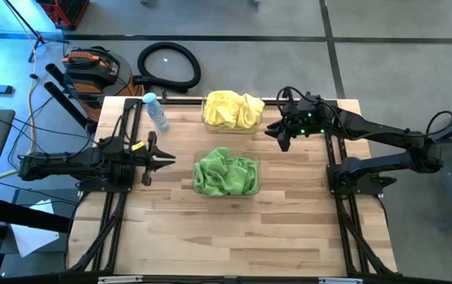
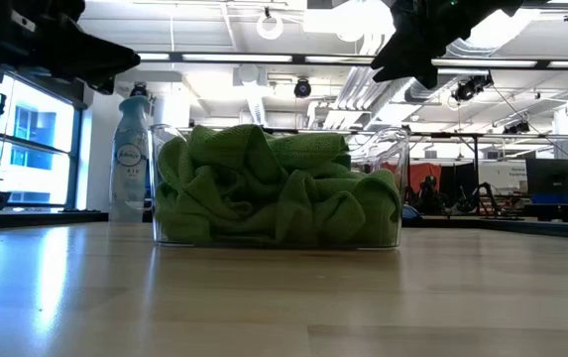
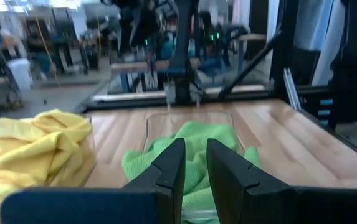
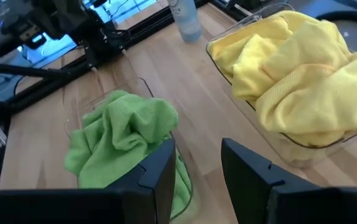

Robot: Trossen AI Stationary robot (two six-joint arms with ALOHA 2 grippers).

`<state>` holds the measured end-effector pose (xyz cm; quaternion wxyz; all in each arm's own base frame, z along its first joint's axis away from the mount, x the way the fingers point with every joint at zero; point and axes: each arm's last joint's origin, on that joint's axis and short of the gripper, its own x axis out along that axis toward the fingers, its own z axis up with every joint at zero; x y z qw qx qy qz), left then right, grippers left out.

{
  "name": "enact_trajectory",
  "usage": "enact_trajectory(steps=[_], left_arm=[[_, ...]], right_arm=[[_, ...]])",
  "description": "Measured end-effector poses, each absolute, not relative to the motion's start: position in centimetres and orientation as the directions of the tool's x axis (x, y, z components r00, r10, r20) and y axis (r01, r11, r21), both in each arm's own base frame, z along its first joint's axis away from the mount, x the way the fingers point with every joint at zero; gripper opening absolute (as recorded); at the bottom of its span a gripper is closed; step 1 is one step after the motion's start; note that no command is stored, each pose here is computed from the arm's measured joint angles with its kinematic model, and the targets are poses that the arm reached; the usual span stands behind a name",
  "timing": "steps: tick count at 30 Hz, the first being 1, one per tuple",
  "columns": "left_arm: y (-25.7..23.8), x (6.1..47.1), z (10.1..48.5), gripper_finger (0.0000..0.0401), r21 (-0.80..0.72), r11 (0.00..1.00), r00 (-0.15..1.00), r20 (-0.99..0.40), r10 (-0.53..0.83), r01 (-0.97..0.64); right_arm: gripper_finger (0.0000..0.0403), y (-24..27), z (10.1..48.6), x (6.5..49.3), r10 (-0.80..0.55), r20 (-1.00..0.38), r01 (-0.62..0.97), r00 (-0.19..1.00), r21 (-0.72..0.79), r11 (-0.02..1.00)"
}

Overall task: Sort microfiber towel by color & place in baskets
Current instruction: Return to Home Position

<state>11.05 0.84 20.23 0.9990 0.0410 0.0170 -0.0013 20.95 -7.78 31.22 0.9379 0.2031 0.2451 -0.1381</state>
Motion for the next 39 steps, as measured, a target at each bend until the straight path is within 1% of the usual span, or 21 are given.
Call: enact_trajectory(steps=[5,9,14,17,22,25,28,32,35,37,39], left_arm=[[0.8,10.4,18.5,0.0053,0.056,0.998,1.0,0.025,-0.009,0.007],[0.5,10.0,18.1,0.0053,0.04,0.997,0.995,0.068,-0.076,0.073],[0.5,9.6,18.0,0.0053,0.063,0.995,0.987,0.143,-0.079,0.071],[0.5,9.6,17.9,0.0053,0.084,0.995,0.99,0.129,-0.06,0.049],[0.8,9.7,17.3,0.0053,0.075,0.996,0.997,0.066,0.048,-0.053],[1.0,9.7,16.9,0.0053,0.053,0.994,0.996,0.028,0.09,-0.091],[1.0,9.7,16.9,0.0053,0.016,0.995,0.995,0.023,0.101,-0.101],[1.0,9.7,16.8,0.0053,0.004,0.995,0.995,0.018,0.102,-0.102],[1.0,9.7,16.8,0.0053,0.004,0.995,0.995,0.018,0.101,-0.101],[1.0,9.7,16.8,0.0053,0.004,0.995,0.995,0.018,0.101,-0.101],[1.0,9.7,16.8,0.0053,0.004,0.995,0.995,0.018,0.101,-0.101]], right_arm=[[0.0124,-7.8,31.2,20.9,-0.16,-0.516,0.367,0.842,0.329,0.87],[0.0124,-7.8,31.2,20.9,-0.159,-0.516,0.392,0.841,0.38,0.838],[0.0124,-7.6,31.2,21.0,-0.165,-0.518,0.404,0.839,0.391,0.827],[0.0124,-7.5,31.2,21.1,-0.196,-0.521,0.427,0.831,0.371,0.825],[0.0124,-7.5,31.2,21.1,-0.221,-0.522,0.447,0.824,0.359,0.819],[0.0124,-7.5,31.2,21.1,-0.222,-0.522,0.449,0.823,0.359,0.818],[0.0124,-7.4,31.2,21.1,-0.211,-0.522,0.44,0.826,0.365,0.82],[0.0122,-6.6,31.2,21.4,-0.186,-0.523,0.369,0.832,0.273,0.888],[0.0101,-5.7,31.2,21.6,-0.158,-0.524,0.295,0.837,0.19,0.936],[0.0071,-4.9,31.2,21.8,-0.135,-0.525,0.243,0.84,0.143,0.959],[0.0029,-4.2,31.2,22.0,-0.104,-0.526,0.182,0.844,0.099,0.978]])
